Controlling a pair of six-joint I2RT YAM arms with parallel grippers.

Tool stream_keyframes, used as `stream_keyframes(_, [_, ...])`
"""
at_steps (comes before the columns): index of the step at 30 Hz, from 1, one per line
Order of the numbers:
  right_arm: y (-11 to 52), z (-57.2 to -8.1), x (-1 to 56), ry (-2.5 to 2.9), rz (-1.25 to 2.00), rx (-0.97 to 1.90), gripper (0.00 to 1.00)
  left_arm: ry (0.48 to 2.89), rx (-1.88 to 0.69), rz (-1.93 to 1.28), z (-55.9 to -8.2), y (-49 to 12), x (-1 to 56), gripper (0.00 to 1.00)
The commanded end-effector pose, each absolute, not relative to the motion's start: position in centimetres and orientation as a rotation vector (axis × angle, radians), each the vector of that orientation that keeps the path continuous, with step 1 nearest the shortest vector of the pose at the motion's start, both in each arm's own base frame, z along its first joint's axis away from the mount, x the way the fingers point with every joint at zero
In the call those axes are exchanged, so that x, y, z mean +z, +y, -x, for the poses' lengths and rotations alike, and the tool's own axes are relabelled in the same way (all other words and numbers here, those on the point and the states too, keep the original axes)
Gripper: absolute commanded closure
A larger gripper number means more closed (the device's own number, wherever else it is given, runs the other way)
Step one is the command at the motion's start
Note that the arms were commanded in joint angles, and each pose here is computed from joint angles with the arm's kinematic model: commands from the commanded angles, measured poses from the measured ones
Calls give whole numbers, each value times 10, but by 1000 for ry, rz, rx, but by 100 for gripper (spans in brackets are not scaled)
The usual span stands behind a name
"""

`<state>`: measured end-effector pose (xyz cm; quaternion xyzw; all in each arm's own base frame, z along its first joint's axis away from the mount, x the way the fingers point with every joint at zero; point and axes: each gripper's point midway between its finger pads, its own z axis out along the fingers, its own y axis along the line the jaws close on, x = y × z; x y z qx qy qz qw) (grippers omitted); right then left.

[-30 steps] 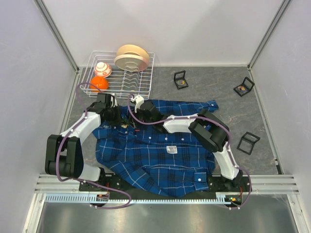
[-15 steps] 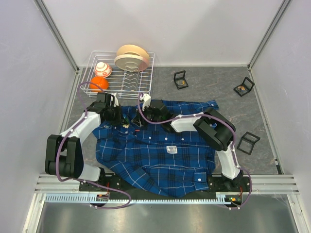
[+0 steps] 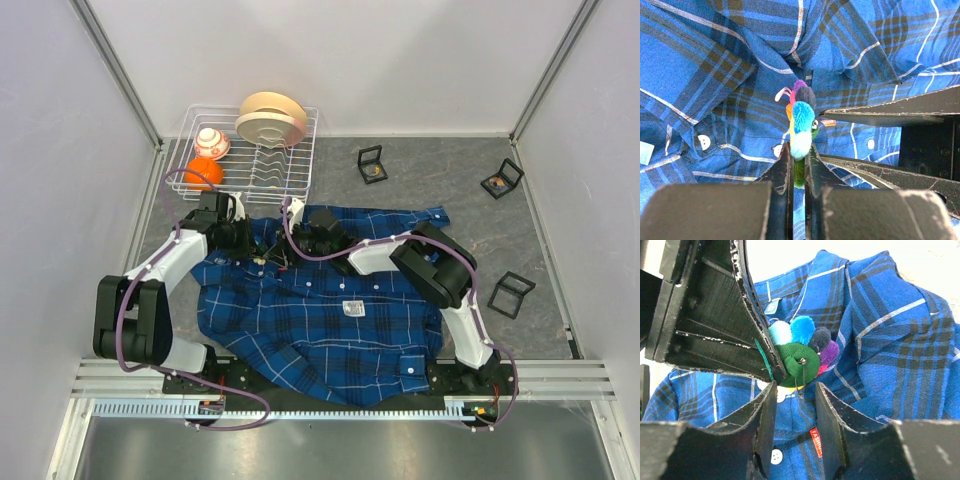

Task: Remove the brooch from the garment
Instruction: Open the brooch with the flattened clothing.

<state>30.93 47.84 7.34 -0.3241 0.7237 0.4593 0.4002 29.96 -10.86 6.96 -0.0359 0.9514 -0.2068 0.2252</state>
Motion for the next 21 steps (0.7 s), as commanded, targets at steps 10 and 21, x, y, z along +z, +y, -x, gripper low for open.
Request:
stream_keyframes(10, [496,-309,78,1741,870,1243,59,2572,-626,5,-309,-117,84,98])
stream_keyframes(21, [499,-304,77,1666,893,1348,74,2572,-621,-20,-307,-116,82,98])
